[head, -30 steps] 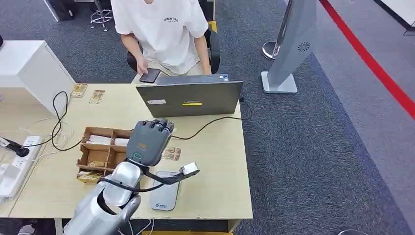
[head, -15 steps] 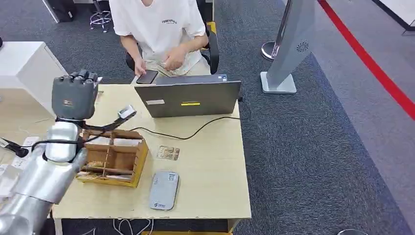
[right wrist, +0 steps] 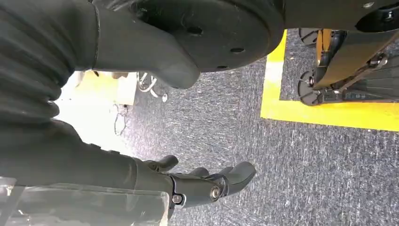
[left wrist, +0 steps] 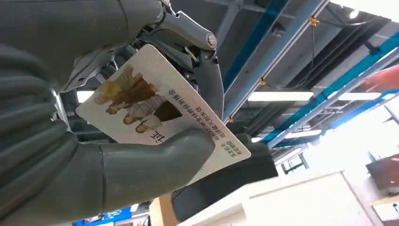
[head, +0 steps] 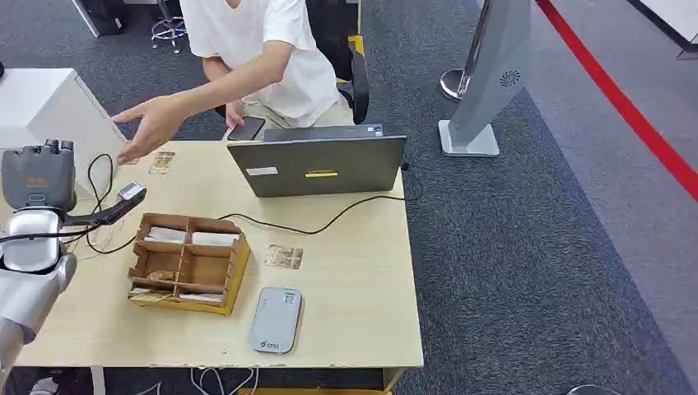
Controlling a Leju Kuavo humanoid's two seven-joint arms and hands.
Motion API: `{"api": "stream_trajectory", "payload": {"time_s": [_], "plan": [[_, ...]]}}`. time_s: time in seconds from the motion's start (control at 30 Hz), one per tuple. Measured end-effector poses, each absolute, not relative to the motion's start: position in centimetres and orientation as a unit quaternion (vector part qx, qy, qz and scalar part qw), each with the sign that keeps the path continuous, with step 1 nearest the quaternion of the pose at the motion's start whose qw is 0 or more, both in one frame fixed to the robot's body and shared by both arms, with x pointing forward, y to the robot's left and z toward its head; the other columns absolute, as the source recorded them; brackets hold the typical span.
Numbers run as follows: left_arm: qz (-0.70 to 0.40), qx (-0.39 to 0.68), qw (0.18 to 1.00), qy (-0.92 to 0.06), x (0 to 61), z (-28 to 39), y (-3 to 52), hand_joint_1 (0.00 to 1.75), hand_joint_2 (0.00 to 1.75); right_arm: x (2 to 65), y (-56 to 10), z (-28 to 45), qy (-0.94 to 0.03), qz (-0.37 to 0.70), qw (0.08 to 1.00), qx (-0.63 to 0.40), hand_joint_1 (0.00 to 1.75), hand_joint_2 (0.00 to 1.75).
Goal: Pass the card to the sensor for recognition and then transmit it.
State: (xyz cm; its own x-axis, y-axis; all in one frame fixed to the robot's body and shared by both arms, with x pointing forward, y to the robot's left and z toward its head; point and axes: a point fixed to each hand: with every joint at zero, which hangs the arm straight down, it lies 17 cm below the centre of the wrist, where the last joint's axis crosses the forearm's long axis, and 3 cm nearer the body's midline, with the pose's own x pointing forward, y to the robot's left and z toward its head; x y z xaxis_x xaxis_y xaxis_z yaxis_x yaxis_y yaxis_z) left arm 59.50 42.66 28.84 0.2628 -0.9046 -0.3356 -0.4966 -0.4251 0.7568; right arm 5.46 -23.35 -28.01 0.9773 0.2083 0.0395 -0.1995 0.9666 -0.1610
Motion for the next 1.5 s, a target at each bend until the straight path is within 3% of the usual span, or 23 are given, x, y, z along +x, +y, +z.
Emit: {"api": "stream_trajectory", "payload": {"time_s": [0.17,0.2,0.83,1.13,1.5], "plan": [[-0.395,0.747,0.271,-0.461,59.4,27.7,43.2,1.75,1.75,5.6,-23.4,-28.0,-0.032,0.102,0.991,-0.079,0.00,1.75],[-0.395,0.747,0.273,-0.461,59.3,27.7,43.3,0.00,1.75,5.6,-23.4,-28.0,-0.032,0.102,0.991,-0.079,0.00,1.75],[-0.411,0.727,0.297,-0.464,59.1,25.0,43.7,0.00,1.75,5.8,-23.3,-28.0,-0.038,0.105,0.991,-0.079,0.00,1.75],[-0.423,0.632,0.313,-0.569,55.4,21.9,32.2,0.00,1.75,5.4,-23.5,-28.0,-0.032,0.072,0.993,-0.083,0.00,1.75],[-0.391,0.592,0.276,-0.648,49.1,23.8,25.7,0.00,1.75,4.9,-23.5,-28.1,-0.027,0.037,0.995,-0.087,0.00,1.75]]}}
